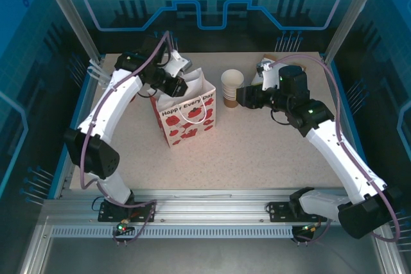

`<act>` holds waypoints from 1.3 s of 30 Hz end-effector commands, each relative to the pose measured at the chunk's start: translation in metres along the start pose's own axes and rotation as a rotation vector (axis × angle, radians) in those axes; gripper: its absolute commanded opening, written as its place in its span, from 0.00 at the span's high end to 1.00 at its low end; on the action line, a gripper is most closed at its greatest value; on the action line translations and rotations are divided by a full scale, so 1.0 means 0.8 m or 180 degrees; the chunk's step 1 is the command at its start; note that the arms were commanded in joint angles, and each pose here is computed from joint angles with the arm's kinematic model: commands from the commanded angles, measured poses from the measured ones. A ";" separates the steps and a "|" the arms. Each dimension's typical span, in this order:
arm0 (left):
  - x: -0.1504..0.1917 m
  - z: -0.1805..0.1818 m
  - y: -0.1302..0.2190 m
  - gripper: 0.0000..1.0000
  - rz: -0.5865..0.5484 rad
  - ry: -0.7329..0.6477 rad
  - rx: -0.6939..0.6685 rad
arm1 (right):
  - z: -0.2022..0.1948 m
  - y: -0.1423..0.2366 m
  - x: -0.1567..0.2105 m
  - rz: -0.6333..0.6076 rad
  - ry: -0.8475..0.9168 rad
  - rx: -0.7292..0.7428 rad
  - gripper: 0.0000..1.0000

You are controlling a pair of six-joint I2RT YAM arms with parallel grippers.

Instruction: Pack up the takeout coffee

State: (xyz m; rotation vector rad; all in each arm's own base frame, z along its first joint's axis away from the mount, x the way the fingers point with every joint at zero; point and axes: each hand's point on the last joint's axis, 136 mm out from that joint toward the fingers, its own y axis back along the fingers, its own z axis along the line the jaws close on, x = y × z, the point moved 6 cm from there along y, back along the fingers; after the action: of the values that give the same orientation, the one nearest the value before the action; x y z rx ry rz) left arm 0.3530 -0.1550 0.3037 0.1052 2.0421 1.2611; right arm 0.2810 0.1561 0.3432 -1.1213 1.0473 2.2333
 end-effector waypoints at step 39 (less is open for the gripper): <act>0.177 0.094 0.169 0.01 -0.2949 0.1606 -0.2755 | -0.157 0.034 0.029 0.0021 0.0306 0.2798 0.00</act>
State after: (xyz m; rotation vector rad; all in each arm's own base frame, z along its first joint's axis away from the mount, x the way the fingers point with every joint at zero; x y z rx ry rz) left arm 0.2565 0.0028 0.3224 -1.2050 1.5394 1.4135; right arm 0.3072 0.0737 0.2971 -0.9267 1.7131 1.6157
